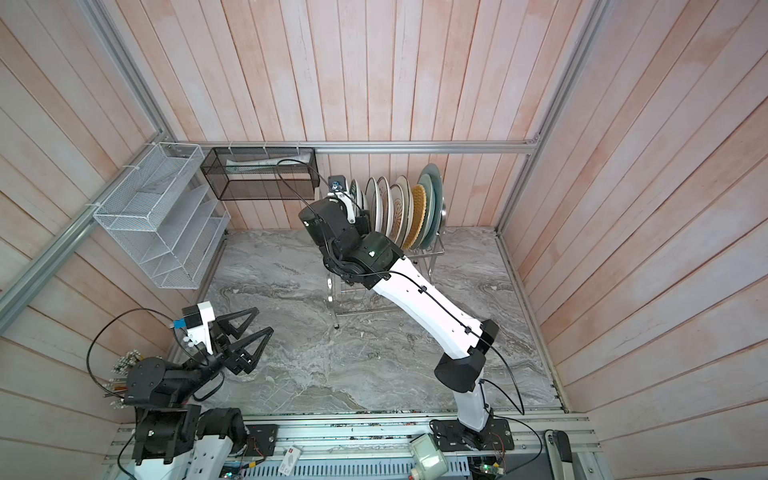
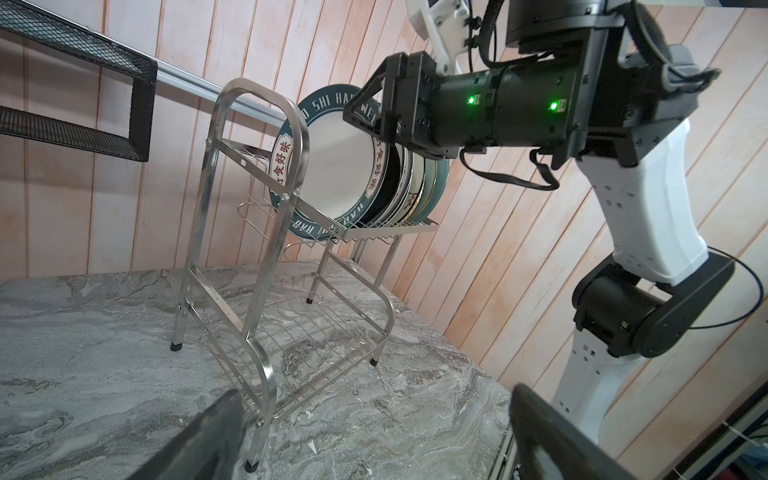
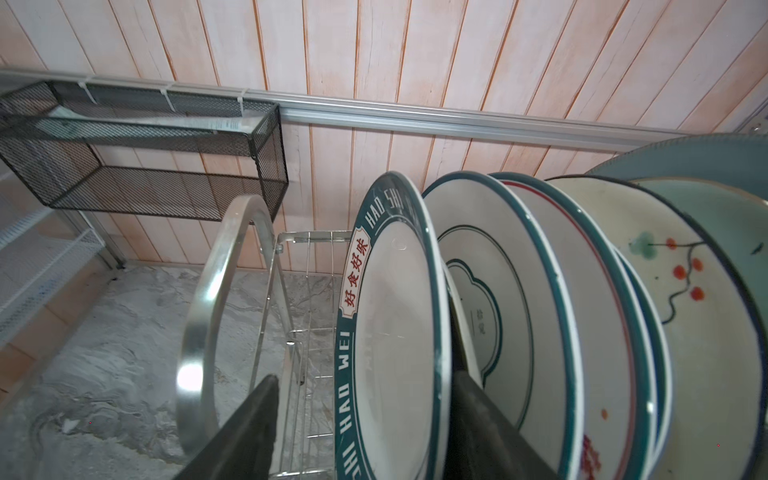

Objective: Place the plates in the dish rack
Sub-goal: 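Open the right gripper and pull it back away from the rack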

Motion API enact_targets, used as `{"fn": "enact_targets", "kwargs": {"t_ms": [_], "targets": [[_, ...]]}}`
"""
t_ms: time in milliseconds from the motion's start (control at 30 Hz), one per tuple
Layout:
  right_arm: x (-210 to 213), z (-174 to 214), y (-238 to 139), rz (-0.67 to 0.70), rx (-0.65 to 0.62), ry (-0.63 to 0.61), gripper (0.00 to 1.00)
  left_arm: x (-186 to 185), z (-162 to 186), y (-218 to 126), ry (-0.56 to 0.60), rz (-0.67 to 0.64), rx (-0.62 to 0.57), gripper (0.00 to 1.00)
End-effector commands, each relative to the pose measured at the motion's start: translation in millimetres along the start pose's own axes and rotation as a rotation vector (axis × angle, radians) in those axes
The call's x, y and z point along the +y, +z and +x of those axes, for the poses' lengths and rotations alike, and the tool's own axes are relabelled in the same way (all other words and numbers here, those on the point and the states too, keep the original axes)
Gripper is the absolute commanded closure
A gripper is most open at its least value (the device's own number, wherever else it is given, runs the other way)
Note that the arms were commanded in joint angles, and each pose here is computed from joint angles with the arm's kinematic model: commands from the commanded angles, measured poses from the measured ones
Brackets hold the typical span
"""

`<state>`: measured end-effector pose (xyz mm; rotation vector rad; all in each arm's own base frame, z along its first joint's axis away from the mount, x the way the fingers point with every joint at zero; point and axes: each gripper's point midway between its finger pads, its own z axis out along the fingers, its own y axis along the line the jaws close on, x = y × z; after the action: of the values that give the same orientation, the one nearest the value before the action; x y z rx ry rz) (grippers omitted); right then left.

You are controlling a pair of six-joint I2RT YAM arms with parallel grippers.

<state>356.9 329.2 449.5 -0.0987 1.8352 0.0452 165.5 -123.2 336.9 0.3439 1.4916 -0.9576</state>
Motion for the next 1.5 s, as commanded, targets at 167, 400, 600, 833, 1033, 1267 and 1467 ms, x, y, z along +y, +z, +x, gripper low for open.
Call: {"fn": "enact_targets", "kwargs": {"t_ms": [167, 400, 600, 833, 1033, 1267, 1467], "targets": [[-6.8, -58.2, -42.2, -0.139, -0.116, 0.093, 0.06, -0.4, 2.4, 1.4, 0.000, 0.018, 0.007, 0.00], [-34.9, -92.6, -77.8, -0.179, -0.237, 0.043, 0.02, 0.3, 2.9, 1.9, -0.005, 0.017, 0.010, 0.00], [-120.7, -110.7, -98.6, -0.168, -0.380, 0.139, 0.02, 0.5, 3.0, 2.0, -0.005, 0.018, 0.009, 0.00], [-233.9, -78.2, -75.1, -0.010, -0.367, 0.232, 0.02, 2.5, 3.9, 3.3, -0.014, 0.017, 0.015, 0.00], [-333.9, -17.2, -56.2, 0.112, -0.347, 0.427, 0.02, 6.7, 5.5, 5.1, -0.026, 0.007, 0.021, 0.00], [-372.9, 101.7, -6.3, 0.181, -0.226, 0.530, 0.02, 27.7, 7.8, 8.6, -0.061, -0.080, 0.022, 0.00], [-373.1, 182.4, 17.7, 0.173, -0.251, 0.510, 0.02, 96.0, 21.6, 10.3, -0.180, -0.381, 0.057, 0.00]]}}
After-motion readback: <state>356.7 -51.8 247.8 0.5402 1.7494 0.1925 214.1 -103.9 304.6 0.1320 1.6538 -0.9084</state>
